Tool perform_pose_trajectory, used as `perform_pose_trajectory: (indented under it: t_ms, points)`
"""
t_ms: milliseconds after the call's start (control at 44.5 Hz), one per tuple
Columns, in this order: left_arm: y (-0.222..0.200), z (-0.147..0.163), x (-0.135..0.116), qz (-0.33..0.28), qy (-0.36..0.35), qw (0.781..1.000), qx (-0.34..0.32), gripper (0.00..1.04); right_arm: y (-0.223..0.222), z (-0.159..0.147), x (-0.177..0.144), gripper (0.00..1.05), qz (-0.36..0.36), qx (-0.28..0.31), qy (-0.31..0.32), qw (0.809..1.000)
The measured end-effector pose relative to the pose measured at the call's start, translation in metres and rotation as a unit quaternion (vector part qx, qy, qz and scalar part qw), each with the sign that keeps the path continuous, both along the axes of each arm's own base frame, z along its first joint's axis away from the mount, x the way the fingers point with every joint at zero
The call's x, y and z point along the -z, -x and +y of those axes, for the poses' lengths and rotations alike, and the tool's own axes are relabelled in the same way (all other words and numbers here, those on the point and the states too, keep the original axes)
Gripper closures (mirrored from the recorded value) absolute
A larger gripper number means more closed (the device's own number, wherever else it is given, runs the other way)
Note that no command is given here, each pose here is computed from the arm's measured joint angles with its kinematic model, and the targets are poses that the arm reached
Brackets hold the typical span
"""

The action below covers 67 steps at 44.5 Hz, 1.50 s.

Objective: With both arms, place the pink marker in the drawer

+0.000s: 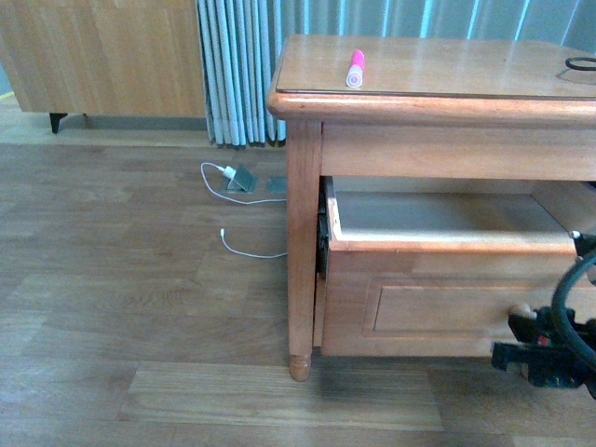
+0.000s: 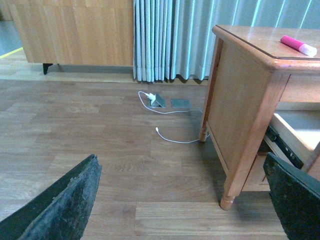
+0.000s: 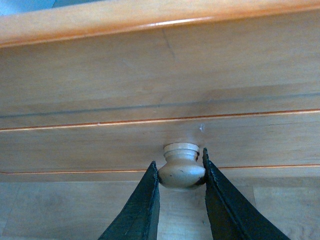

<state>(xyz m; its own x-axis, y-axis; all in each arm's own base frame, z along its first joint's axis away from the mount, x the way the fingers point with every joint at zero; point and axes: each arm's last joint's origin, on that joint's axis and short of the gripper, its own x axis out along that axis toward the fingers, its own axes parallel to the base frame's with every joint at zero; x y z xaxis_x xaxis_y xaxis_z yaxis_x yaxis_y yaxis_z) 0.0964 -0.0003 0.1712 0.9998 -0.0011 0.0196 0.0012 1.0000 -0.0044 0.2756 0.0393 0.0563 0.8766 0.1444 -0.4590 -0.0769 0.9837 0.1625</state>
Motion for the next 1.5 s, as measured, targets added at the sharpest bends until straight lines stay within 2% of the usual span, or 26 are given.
perform_pose_trajectory:
  t_ms: [292,404,606,719,876,1033,1190,1505]
  points:
    - [0.000,0.000,0.000,0.000,0.000,1.000,0.000,0.06,0.045,0.000,-0.002,0.84,0.016,-0.007,-0.008,1.000]
    - [0.000,0.000,0.000,0.000,0.000,1.000,0.000,0.06,0.059,-0.001,-0.011,0.61,0.010,-0.016,-0.021,1.000]
    - [0.000,0.000,0.000,0.000,0.000,1.000,0.000,0.06,0.075,-0.006,-0.035,0.30,0.006,-0.030,-0.041,0.999]
    - [0.000,0.000,0.000,0.000,0.000,1.000,0.000,0.06,0.090,-0.015,-0.056,0.07,-0.001,-0.028,-0.053,0.998]
    - [0.000,0.000,0.000,0.000,0.000,1.000,0.000,0.06,0.114,-0.028,-0.090,0.08,-0.027,-0.029,-0.071,0.997]
    - [0.000,0.000,0.000,0.000,0.000,1.000,0.000,0.06,0.142,-0.031,-0.117,0.08,-0.064,-0.071,-0.066,0.993]
    - [0.000,0.000,0.000,0.000,0.000,1.000,0.000,0.06,0.167,-0.035,-0.123,0.08,-0.075,-0.082,-0.073,0.991]
    - [0.000,0.000,0.000,0.000,0.000,1.000,0.000,0.06,0.170,-0.039,-0.123,0.08,-0.078,-0.071,-0.077,0.991]
